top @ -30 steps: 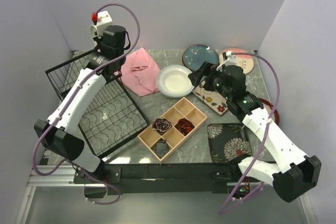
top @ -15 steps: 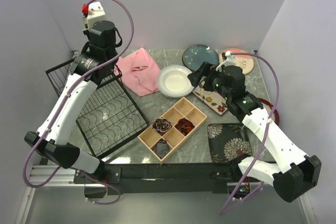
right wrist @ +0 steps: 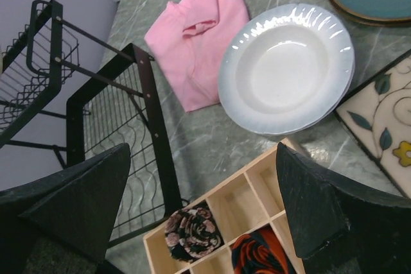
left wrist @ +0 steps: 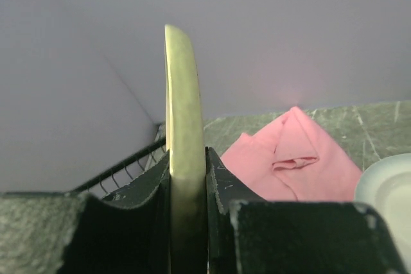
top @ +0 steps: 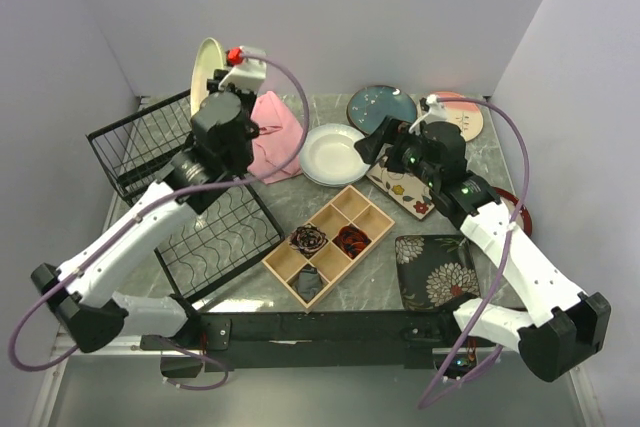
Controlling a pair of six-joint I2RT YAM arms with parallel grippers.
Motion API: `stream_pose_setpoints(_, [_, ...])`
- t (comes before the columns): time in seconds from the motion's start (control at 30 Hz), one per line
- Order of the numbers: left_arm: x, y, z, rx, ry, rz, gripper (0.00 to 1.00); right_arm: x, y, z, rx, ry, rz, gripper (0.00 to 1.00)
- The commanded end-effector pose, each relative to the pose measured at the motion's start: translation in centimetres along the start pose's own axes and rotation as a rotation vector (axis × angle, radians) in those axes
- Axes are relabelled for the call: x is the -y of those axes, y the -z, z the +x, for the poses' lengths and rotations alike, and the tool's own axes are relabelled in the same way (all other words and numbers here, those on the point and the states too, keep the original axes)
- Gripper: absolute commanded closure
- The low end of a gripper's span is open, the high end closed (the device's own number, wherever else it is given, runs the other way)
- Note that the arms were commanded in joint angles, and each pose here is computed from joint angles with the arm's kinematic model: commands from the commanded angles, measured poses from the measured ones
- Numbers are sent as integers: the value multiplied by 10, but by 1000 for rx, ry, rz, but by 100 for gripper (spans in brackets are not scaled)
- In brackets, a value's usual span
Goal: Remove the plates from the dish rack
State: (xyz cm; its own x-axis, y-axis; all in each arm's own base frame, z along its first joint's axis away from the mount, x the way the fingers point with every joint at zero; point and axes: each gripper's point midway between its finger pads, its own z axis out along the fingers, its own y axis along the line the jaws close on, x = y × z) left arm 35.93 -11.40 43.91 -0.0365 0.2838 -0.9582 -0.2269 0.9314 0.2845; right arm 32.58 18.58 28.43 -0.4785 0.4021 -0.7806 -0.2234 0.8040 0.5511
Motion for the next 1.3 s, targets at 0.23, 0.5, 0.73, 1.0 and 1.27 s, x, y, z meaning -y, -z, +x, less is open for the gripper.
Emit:
stream_pose_setpoints(0.23, [0,78,-92,582,-70,317,99,-24,24,-84,71,-147,-135,0])
stream_pose_setpoints(0.5, [47,99,-65,688,-258,393,99,-20,37,-99,90,-153,-156,0])
stream_pose_setpoints(0.73, [105,120,-29,715,-504,367,99,-31,36,-93,41,-183,-250,0])
stream_pose_setpoints(1.0, [145,143,1,733,-644,405,99,-32,33,-71,-36,-202,-291,0])
stream_pose_setpoints(1.27, [185,163,22,777,-719,417,99,-33,17,-44,-135,-253,-318,0])
